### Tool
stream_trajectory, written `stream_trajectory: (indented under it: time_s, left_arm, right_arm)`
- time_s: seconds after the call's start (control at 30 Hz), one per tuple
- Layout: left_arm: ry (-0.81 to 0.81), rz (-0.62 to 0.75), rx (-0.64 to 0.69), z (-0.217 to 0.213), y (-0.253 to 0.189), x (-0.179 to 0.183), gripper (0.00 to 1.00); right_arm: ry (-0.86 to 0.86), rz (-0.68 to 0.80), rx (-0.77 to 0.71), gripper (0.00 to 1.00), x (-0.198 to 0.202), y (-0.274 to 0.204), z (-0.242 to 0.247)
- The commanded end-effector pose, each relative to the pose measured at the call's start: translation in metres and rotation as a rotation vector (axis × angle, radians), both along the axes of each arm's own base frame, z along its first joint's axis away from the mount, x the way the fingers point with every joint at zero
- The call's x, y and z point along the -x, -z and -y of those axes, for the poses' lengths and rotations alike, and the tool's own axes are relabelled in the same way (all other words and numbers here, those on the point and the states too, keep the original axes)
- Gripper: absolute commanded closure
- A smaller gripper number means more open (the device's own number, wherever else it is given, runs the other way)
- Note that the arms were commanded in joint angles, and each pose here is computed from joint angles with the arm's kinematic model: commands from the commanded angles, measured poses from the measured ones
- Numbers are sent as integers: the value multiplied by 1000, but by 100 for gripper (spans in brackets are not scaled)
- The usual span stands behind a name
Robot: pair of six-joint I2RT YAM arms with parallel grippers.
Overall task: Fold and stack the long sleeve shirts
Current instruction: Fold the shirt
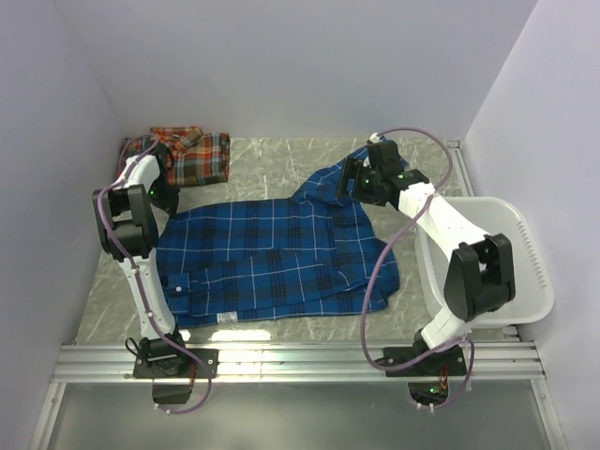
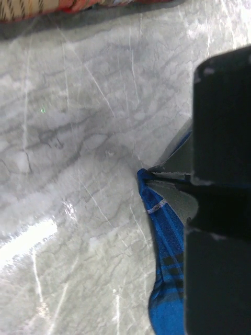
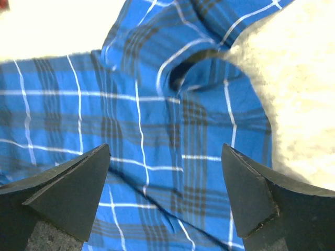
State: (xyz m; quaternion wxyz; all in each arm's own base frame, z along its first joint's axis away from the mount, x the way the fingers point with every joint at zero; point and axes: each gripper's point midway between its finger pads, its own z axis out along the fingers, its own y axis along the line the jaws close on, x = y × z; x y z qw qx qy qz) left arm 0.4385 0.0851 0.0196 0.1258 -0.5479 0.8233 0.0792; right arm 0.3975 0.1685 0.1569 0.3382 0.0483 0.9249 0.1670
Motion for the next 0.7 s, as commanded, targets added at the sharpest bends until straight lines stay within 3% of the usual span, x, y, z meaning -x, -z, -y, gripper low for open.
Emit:
stream_trajectory:
  time_s: [0.0, 0.3, 0.67]
  left_arm:
    - [40, 36, -87, -13, 1, -9, 99]
    - [76, 81, -91, -10, -12, -14, 99]
    - [91, 96, -96, -8, -20, -16, 99]
  right_arm:
    - [65, 13, -163, 7, -37, -11, 3]
    - [291, -7, -217, 9, -86, 4, 25]
    - [209, -91, -208, 16, -96, 51, 11]
